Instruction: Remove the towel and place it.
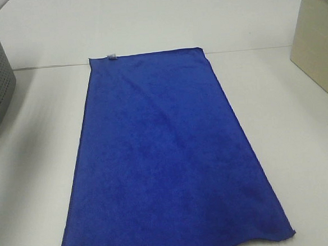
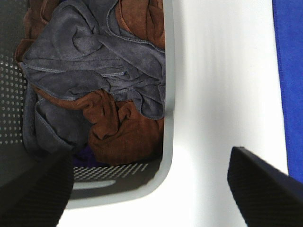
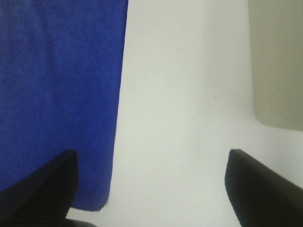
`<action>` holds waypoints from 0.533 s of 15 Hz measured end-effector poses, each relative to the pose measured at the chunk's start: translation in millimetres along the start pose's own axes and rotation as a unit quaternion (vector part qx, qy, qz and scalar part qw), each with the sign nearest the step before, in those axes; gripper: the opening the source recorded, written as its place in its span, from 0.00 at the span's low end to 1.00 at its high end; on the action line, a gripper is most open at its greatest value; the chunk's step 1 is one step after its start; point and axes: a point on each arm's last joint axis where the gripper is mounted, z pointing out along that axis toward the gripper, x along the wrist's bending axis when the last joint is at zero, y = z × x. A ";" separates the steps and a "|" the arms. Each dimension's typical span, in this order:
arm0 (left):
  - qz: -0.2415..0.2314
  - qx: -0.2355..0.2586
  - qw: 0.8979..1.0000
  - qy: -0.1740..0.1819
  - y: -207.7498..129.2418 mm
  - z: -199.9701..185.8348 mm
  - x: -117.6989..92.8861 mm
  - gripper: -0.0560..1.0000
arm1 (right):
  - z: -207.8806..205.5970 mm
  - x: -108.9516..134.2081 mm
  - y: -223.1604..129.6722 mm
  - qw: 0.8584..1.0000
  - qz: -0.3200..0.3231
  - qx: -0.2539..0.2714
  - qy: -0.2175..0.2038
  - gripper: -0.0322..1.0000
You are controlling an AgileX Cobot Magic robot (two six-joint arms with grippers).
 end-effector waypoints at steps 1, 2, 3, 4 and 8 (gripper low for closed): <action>-0.004 -0.020 1.000 0.000 -20.9 -18.2 1.4 0.84 | -8.9 1.7 -24.9 1.000 -0.001 -0.005 0.000 0.83; -0.006 -0.052 0.999 0.000 -41.0 -40.8 3.2 0.84 | -21.0 3.9 -50.7 1.000 -0.003 -0.022 -0.001 0.83; -0.007 -0.082 0.997 0.001 -61.6 -58.5 4.6 0.84 | -29.4 5.6 -74.9 0.999 -0.004 -0.036 -0.001 0.83; -0.009 -0.108 0.994 0.001 -79.5 -71.9 5.4 0.84 | -34.4 6.8 -99.5 0.999 -0.006 -0.050 -0.001 0.83; 0.006 -0.173 0.985 0.008 -147.3 -99.7 7.0 0.84 | -46.3 10.5 -179.8 0.992 -0.015 -0.122 -0.003 0.83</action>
